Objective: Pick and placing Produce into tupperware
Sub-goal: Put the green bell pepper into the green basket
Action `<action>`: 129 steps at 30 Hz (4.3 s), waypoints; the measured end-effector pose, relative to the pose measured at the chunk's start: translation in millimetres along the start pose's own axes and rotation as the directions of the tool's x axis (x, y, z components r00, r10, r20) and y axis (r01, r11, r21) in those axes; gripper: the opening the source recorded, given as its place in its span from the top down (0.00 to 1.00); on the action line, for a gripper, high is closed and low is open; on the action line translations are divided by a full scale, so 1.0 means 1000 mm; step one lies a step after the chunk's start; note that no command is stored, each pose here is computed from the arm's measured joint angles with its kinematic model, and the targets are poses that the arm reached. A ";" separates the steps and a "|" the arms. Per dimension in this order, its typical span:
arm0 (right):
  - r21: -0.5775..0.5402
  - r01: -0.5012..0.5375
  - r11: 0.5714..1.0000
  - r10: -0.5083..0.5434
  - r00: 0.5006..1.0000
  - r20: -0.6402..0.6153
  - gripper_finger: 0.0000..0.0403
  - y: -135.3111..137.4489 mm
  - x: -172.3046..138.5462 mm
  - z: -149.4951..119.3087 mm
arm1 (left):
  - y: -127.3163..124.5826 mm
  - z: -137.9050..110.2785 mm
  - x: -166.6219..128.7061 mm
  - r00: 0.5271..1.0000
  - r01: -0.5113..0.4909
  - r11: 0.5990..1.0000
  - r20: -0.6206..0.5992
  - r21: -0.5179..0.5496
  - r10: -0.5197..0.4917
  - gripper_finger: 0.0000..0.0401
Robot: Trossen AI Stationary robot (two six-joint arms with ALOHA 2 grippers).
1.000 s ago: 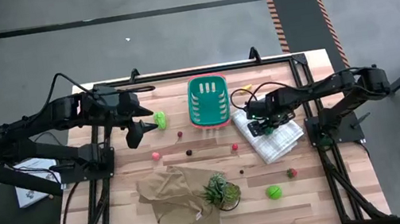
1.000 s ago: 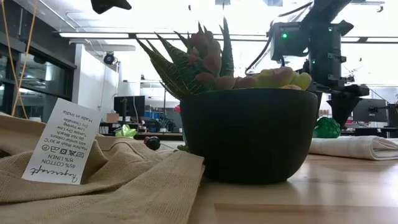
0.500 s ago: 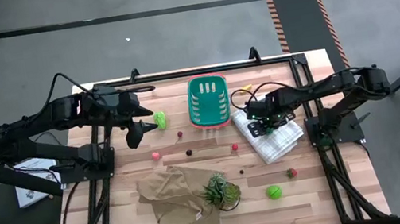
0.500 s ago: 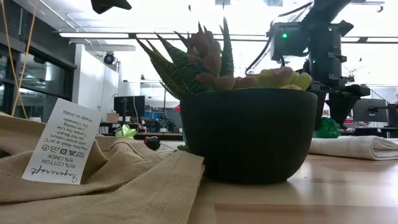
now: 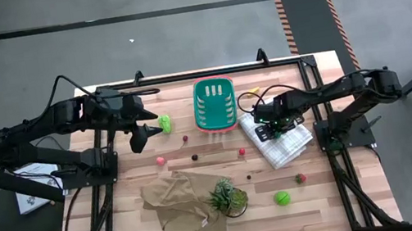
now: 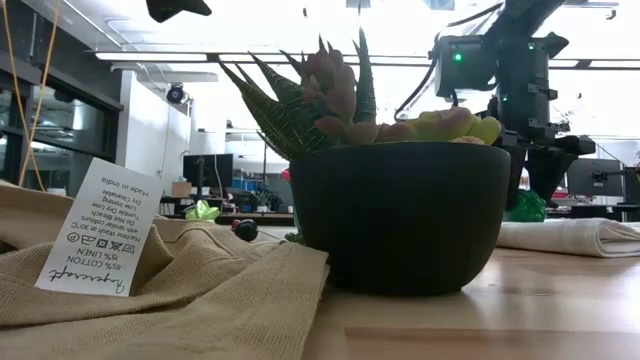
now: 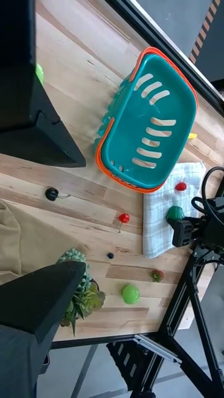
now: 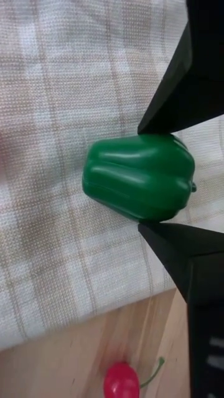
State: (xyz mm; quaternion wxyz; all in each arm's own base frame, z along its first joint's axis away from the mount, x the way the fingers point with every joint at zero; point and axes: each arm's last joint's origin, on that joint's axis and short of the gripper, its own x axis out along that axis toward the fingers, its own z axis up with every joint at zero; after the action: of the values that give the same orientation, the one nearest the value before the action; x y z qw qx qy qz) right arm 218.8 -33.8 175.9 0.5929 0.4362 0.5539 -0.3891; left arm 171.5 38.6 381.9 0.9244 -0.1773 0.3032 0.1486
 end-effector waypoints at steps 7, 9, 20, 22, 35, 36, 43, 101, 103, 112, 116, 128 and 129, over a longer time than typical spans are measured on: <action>-0.020 0.000 1.000 0.000 1.000 0.000 0.48 0.002 -0.004 0.001 | 0.000 0.000 0.000 1.000 0.000 1.000 0.000 0.000 0.000 0.38; -0.027 -0.008 1.000 0.008 1.000 0.005 0.48 0.004 -0.007 0.002 | 0.000 0.000 0.000 1.000 0.000 1.000 0.000 0.000 0.000 0.38; -0.074 -0.032 0.997 0.034 0.999 0.024 0.48 0.014 -0.028 0.006 | 0.000 0.000 0.000 1.000 0.000 1.000 0.000 0.000 0.000 0.38; -0.084 -0.017 0.996 0.020 0.999 0.029 0.48 0.015 -0.033 0.007 | 0.000 0.000 0.000 1.000 0.000 1.000 0.000 0.000 0.000 0.38; -0.156 -0.015 0.988 0.029 0.996 0.089 0.48 0.027 -0.079 0.013 | 0.000 0.000 0.000 1.000 0.000 1.000 0.000 0.008 0.000 0.38; -0.159 -0.022 0.987 0.038 0.995 0.094 0.48 0.028 -0.082 0.014 | 0.000 0.000 0.000 1.000 0.000 1.000 0.000 0.008 0.000 0.38; -0.188 -0.069 0.980 0.097 0.984 0.148 0.48 0.036 -0.103 0.018 | 0.000 0.000 0.000 1.000 0.000 1.000 0.000 0.008 0.000 0.38; -0.673 -0.432 0.600 0.736 0.628 0.253 0.48 0.084 -0.162 0.053 | -0.001 0.004 0.000 0.999 0.013 0.999 0.038 -0.045 -0.011 0.38; -0.672 -0.431 0.602 0.739 0.620 0.265 0.48 0.080 -0.163 0.060 | -0.001 0.004 0.000 0.999 0.013 0.999 0.038 -0.045 -0.011 0.38; -0.674 -0.410 0.615 0.734 0.611 0.297 0.48 0.062 -0.165 0.087 | -0.001 0.004 0.000 0.999 0.013 0.999 0.038 -0.049 -0.011 0.38; -0.674 -0.399 0.621 0.730 0.608 0.312 0.48 0.054 -0.166 0.096 | -0.001 0.004 0.000 0.999 0.013 0.999 0.038 -0.049 -0.011 0.38; -0.680 -0.388 0.622 0.732 0.596 0.330 0.48 0.030 -0.168 0.121 | -0.001 0.004 0.000 0.999 0.013 0.998 0.037 -0.058 -0.011 0.38; -0.679 -0.386 0.624 0.731 0.595 0.334 0.48 0.027 -0.168 0.123 | -0.001 0.003 0.000 0.999 0.014 0.998 0.037 -0.067 -0.011 0.38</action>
State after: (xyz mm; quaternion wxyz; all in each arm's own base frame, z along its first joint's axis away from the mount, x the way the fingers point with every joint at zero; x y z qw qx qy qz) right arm 269.8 -145.7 346.4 0.9233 0.2659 0.2534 -0.1121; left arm 173.7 39.1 384.9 0.9243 -0.2074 0.2798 0.1561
